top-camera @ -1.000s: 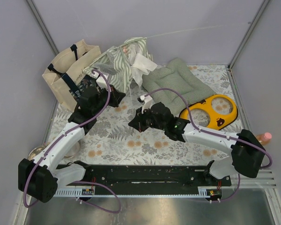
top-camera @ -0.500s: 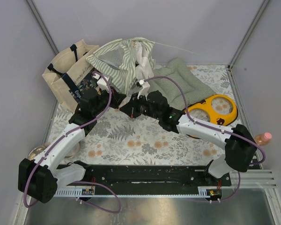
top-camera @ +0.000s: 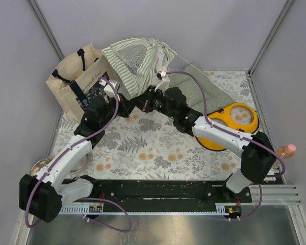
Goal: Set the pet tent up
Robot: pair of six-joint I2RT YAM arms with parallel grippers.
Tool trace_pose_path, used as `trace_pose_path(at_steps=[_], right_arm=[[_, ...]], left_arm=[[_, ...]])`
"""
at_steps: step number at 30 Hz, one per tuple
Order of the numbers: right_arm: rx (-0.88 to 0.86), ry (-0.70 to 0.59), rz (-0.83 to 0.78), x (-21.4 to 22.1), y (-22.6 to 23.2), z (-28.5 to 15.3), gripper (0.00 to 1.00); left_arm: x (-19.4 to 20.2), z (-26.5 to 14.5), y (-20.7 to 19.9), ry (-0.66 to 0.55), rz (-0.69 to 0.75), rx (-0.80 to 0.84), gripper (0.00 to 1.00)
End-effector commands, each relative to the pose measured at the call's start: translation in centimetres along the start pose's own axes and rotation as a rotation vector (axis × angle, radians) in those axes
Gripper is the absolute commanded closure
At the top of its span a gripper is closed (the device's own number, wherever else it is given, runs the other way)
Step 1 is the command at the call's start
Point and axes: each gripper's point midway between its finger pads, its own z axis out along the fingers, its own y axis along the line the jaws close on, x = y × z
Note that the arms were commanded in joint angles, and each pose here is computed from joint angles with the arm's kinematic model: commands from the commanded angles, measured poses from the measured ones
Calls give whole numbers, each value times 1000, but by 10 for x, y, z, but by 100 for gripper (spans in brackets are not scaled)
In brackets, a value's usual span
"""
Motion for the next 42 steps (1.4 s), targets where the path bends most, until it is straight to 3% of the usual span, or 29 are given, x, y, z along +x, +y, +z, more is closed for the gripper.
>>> trace_pose_path(at_steps=[1, 12, 21, 29, 36, 42], right_arm=[[-14, -497, -9, -152, 21, -14, 100], [46, -614, -102, -197, 28, -35, 100], [46, -636, -90, -205, 30, -36, 100], [44, -658, -100, -218, 38, -32, 100], [60, -652, -146, -221, 36, -25, 100], [51, -555, -101, -185, 17, -10, 100]], left_arm=[[58, -21, -7, 232, -104, 13, 100], [85, -26, 7, 320, -97, -46, 100], [82, -28, 4, 351, -153, -64, 100], [119, -37, 16, 421, -166, -97, 100], [105, -36, 4, 389, -217, -67, 100], [71, -24, -11, 344, -351, -58, 100]])
